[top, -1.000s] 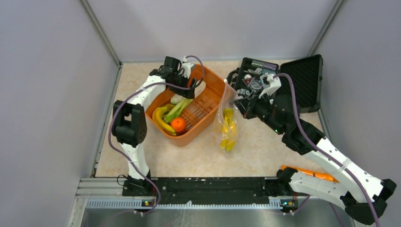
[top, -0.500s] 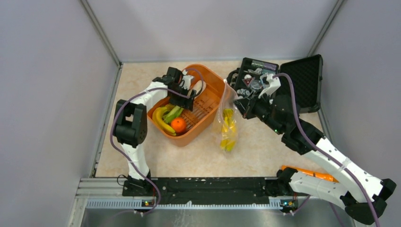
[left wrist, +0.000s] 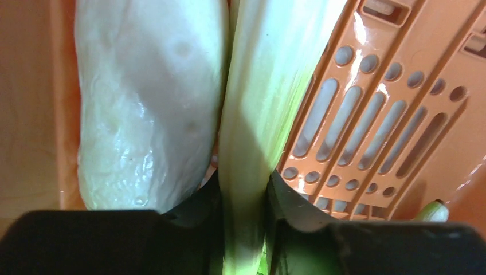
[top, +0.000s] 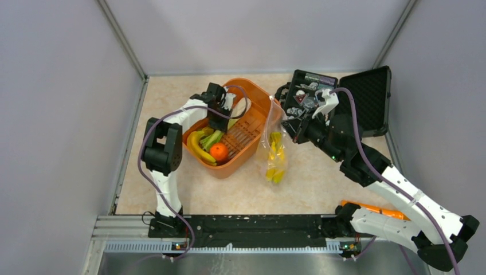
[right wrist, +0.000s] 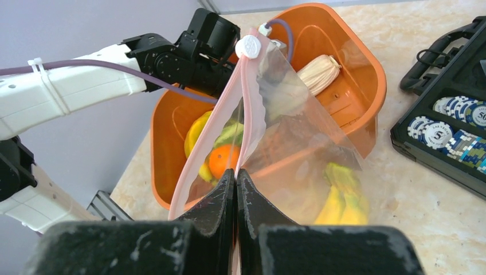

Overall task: Place the food in the zip-top bag and seal the zipper
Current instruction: Pick up the fake vegetable from the bin, then adjust the zipper food storage bag at the center of the board, then place the fake vegetable in the zipper food storage bag.

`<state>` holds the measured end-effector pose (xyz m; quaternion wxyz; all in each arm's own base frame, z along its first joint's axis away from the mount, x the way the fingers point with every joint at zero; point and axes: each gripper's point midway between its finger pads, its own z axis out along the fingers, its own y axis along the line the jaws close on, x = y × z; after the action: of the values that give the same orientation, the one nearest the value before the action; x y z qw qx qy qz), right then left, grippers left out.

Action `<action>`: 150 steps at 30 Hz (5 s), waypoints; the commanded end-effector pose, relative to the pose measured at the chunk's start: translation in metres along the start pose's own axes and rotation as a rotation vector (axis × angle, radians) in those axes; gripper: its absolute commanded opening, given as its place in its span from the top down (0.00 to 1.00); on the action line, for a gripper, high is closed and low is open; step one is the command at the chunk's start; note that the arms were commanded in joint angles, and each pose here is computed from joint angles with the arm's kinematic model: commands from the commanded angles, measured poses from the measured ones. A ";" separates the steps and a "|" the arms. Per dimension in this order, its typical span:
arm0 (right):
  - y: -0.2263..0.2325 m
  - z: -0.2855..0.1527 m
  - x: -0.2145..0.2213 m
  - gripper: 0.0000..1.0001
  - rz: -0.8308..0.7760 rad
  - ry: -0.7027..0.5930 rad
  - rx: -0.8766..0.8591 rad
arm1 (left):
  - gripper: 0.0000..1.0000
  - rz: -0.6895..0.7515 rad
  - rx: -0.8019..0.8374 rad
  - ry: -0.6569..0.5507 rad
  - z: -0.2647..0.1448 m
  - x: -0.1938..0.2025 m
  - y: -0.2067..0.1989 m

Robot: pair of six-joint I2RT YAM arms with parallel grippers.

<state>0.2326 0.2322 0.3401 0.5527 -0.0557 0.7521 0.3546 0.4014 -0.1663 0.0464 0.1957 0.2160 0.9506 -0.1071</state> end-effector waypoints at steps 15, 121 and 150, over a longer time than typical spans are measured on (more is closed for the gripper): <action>-0.011 0.001 -0.008 1.00 0.023 -0.067 0.059 | 0.96 0.046 0.107 -0.491 -0.173 -0.070 -0.052; -0.037 0.041 0.043 1.00 -0.087 0.009 0.151 | 1.00 0.326 0.208 0.003 -0.267 0.075 -0.170; -0.018 0.040 0.031 1.00 -0.153 -0.034 0.210 | 0.99 0.473 0.132 0.153 -0.242 0.094 -0.188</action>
<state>0.2605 0.2438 0.2605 0.5585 -0.0527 0.7996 0.2143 0.1578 -0.2228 0.2448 0.1189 0.4391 0.8832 -0.1141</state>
